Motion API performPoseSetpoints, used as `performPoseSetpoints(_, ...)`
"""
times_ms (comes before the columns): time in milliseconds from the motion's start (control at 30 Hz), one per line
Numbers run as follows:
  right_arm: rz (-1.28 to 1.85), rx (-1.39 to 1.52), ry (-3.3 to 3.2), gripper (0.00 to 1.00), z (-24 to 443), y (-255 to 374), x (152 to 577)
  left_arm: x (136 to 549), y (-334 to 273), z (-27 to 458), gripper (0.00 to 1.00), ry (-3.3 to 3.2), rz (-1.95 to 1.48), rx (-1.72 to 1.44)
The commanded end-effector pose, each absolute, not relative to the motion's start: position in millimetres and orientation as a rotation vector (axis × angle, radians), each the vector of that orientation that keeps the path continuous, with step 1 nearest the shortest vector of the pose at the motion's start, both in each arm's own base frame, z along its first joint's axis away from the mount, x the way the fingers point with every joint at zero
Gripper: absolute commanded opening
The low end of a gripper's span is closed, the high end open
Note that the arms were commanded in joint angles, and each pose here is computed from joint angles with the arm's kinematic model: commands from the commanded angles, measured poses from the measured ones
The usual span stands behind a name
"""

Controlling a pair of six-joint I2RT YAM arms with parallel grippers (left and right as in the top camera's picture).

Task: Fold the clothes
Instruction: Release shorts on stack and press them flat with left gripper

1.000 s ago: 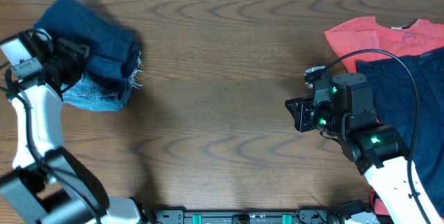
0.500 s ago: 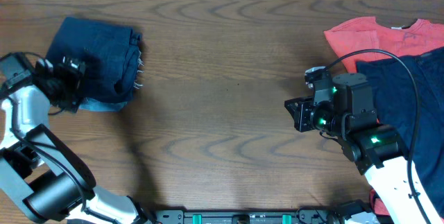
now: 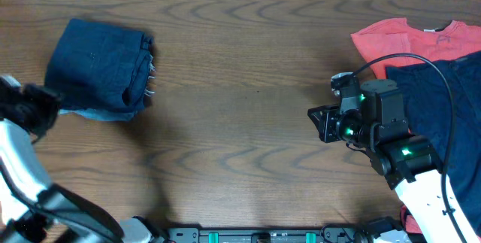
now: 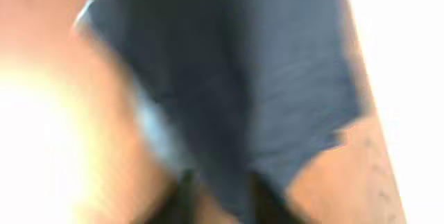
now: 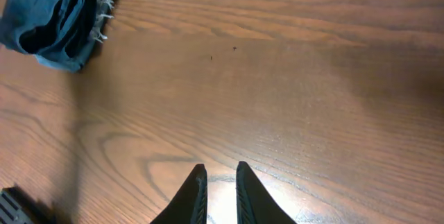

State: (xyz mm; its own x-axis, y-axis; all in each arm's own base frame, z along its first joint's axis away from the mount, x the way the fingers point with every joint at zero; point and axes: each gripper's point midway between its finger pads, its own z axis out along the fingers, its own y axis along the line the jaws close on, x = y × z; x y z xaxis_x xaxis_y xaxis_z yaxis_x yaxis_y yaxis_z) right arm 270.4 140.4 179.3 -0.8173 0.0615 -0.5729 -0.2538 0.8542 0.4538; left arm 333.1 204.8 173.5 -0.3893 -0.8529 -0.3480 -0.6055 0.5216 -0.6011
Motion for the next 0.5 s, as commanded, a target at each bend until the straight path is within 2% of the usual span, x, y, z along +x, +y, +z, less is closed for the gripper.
performPoseSetpoints(0, 0.706, -0.128, 2.417, 0.14, 186.6, 140.4, 272.1, 360.6, 186.2, 207.9, 0.06, 2.105, -0.503, -0.914)
performPoseSetpoints(100, 0.706, -0.123, 2.426, 0.14, 185.4, 140.0, 270.9, 378.5, 190.2, 197.7, 0.06, 2.129, -0.358, -0.885)
performPoseSetpoints(200, 0.691, -0.114, 2.443, 0.13, 182.1, 137.6, 269.0, 386.0, 199.5, 161.5, 0.06, 2.209, -0.194, -0.95)
performPoseSetpoints(400, 0.66, -0.048, 2.465, 0.14, 178.3, 131.5, 269.5, 386.7, 186.0, 73.6, 0.06, 2.417, -0.248, -1.05)
performPoseSetpoints(467, 0.664, -0.037, 2.466, 0.13, 178.3, 131.5, 269.6, 384.5, 183.7, 47.4, 0.1, 2.469, -0.265, -1.082)
